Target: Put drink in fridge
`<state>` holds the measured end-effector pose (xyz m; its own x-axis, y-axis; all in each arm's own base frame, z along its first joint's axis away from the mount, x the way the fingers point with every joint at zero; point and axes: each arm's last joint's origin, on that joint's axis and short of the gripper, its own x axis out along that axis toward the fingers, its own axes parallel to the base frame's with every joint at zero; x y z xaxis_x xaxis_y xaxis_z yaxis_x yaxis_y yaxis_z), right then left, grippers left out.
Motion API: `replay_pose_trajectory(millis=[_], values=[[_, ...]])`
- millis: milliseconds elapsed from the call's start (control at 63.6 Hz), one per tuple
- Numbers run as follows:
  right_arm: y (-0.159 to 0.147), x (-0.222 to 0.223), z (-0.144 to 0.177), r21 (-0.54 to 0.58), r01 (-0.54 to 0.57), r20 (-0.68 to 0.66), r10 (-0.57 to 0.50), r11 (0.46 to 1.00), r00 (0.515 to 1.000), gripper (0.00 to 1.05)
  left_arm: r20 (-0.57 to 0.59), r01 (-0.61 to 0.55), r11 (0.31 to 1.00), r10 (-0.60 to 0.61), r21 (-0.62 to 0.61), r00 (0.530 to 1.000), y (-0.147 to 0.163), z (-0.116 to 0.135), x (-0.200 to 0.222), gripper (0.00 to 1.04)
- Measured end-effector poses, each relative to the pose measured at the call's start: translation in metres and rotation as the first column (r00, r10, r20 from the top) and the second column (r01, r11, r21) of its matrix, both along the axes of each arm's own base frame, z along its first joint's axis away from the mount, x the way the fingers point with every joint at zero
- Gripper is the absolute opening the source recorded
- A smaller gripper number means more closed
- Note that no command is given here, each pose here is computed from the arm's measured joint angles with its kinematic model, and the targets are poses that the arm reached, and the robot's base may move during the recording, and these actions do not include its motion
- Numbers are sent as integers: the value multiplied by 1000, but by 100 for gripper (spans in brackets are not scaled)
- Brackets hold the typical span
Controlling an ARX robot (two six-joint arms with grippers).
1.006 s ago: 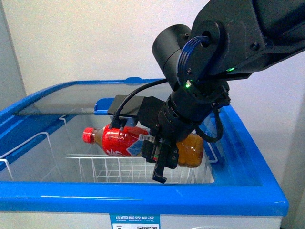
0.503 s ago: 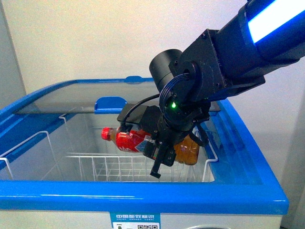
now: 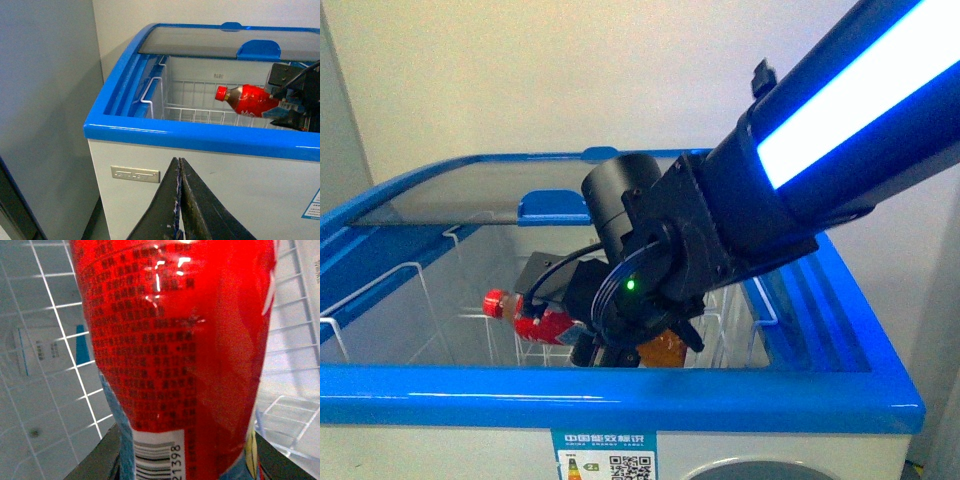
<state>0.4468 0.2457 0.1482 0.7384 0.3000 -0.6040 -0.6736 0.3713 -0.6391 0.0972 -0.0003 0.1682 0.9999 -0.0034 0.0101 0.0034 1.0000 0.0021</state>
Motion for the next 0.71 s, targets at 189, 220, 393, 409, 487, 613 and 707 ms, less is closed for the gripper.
replay_pose_trajectory(millis=[189, 220, 393, 409, 487, 613, 707], values=[[-4, -2, -17, -24, 10, -16, -10, 1000, 1000, 53, 0, 0, 1000, 0, 0, 1000, 0, 0, 0, 3], [-5, -2, -17, -22, 8, -15, -8, 1000, 1000, 59, 0, 0, 1000, 0, 0, 1000, 0, 0, 0, 3], [-6, -4, -7, -16, -16, 7, 16, 1000, 1000, 84, 0, 0, 1000, 0, 0, 1000, 0, 0, 0, 3], [-6, -4, -6, -16, -16, 8, 16, 1000, 1000, 86, 0, 0, 1000, 0, 0, 1000, 0, 0, 0, 3], [-8, -7, 6, -3, -21, 26, 22, 1000, 999, 97, 0, 0, 1000, 0, 0, 1000, 0, 0, 0, 3], [-14, -13, 26, 22, -19, 51, 18, 1000, 999, 97, 0, 0, 1000, 0, 0, 1000, 0, 0, 0, 3], [-26, -19, 42, 77, 8, 32, -11, 997, 999, 97, 0, 0, 1000, 0, 0, 1000, 0, 0, 0, 3]])
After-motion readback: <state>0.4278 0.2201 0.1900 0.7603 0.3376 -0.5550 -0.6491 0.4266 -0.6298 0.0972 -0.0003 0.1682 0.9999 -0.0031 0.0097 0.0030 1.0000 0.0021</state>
